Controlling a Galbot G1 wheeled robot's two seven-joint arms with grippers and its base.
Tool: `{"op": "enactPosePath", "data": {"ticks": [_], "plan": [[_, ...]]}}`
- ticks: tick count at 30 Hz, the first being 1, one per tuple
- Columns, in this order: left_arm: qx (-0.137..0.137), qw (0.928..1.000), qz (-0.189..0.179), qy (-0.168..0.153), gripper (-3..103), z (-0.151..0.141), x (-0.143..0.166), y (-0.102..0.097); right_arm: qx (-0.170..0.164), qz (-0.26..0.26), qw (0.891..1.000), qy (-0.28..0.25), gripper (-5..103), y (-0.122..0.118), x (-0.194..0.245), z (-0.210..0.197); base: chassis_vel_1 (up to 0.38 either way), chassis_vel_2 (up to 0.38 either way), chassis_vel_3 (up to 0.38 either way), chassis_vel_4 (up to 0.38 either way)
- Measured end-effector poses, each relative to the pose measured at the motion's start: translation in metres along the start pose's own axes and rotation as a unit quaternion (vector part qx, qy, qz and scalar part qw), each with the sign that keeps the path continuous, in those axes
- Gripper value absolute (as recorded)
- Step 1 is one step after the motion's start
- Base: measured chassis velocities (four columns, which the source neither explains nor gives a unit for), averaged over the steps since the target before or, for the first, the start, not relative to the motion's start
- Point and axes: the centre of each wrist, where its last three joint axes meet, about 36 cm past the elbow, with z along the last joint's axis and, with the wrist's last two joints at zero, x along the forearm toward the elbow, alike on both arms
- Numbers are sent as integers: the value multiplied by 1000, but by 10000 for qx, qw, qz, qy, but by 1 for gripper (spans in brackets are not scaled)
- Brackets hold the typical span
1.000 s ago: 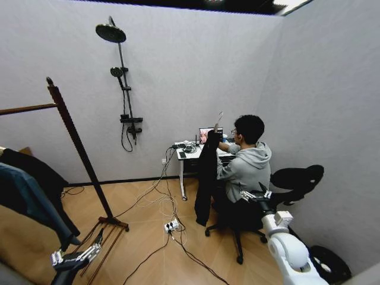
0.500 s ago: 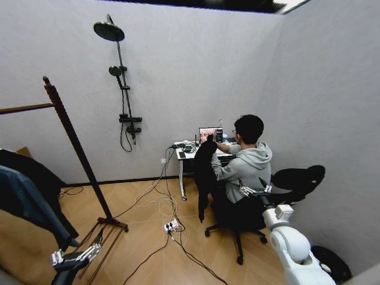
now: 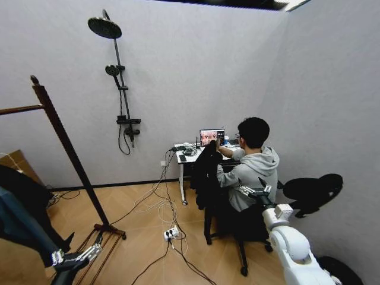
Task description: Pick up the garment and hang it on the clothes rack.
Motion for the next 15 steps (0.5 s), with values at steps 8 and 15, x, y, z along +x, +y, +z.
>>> {"op": "enactPosePath", "data": {"ticks": [8, 15], "plan": [[0, 10000, 1, 0, 100, 0, 0, 0, -17, -326, 9989, -349, 100, 10, -7, -27, -143, 127, 134, -143], [0, 10000, 0, 1, 100, 0, 0, 0, -239, -437, 9979, -405, 100, 16, -46, -67, 12, -13, -7, 12]]}}
